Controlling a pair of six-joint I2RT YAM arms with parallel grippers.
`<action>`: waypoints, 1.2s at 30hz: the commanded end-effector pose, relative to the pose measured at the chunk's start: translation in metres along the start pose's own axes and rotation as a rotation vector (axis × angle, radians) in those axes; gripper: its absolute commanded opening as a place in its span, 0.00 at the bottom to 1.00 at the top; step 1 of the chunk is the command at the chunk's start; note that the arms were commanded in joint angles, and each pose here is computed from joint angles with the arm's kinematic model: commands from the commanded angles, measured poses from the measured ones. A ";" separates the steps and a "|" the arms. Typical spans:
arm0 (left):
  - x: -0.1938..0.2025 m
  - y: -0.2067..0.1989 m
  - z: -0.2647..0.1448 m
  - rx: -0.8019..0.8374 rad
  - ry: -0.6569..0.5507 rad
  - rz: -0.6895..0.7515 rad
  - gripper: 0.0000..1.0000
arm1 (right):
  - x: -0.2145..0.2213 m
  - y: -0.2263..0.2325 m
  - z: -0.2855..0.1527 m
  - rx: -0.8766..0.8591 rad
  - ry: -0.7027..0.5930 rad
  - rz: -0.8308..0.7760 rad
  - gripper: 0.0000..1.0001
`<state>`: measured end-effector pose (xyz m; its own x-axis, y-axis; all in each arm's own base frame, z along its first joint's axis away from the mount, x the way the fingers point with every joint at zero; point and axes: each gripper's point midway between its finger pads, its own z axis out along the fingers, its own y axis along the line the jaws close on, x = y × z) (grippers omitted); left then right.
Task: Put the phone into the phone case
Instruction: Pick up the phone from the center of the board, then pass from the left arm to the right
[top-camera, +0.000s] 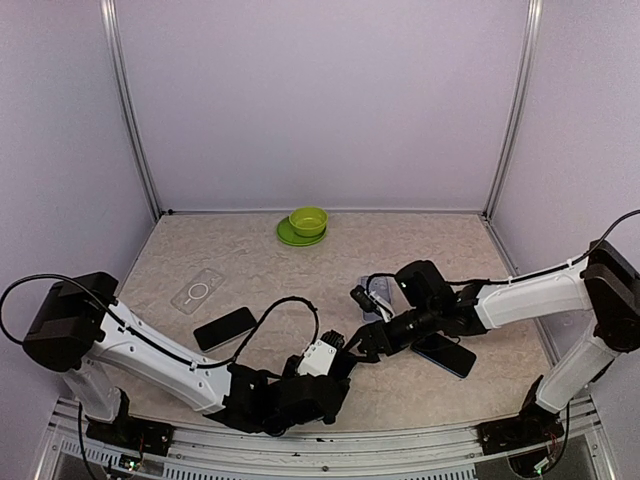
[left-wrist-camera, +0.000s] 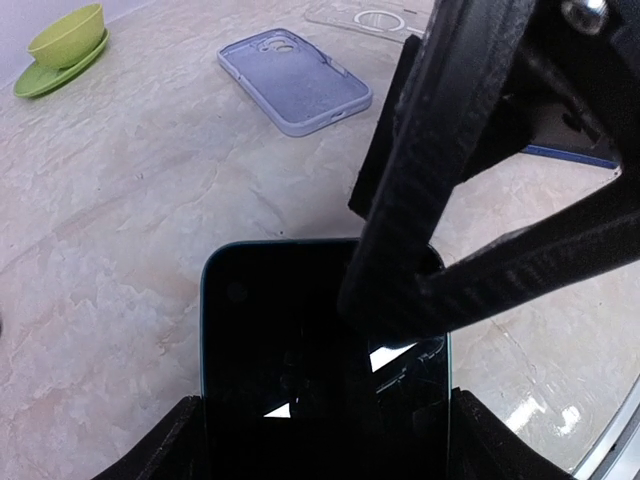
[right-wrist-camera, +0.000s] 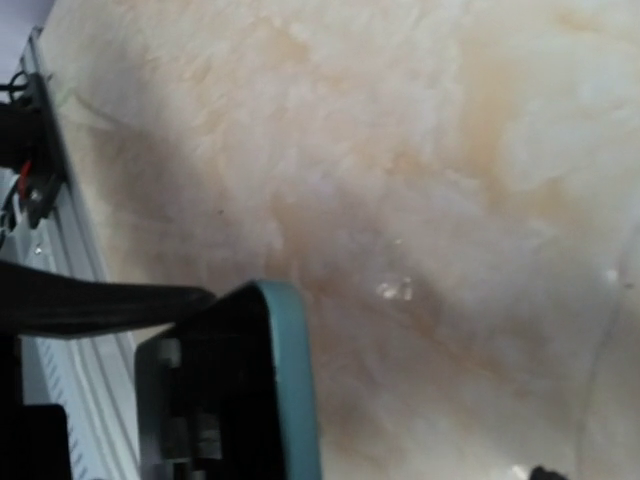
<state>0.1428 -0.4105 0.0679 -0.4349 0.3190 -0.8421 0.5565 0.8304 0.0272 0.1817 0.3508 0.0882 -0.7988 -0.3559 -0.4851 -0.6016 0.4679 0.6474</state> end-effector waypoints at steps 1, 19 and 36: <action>-0.024 -0.002 -0.014 0.012 -0.088 -0.041 0.67 | 0.008 0.010 0.010 -0.080 0.033 0.012 0.88; -0.021 -0.005 -0.016 0.020 -0.091 -0.044 0.68 | 0.012 0.021 0.022 -0.189 0.067 0.047 0.53; -0.019 -0.003 -0.018 0.015 -0.097 -0.063 0.70 | 0.013 0.029 0.018 -0.232 0.069 0.045 0.05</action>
<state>0.1343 -0.4084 0.0719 -0.4158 0.2998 -0.8586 0.5654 0.8247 0.0142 0.1621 0.3725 0.0870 -0.8269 -0.3840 -0.4108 -0.5367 0.3208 0.7804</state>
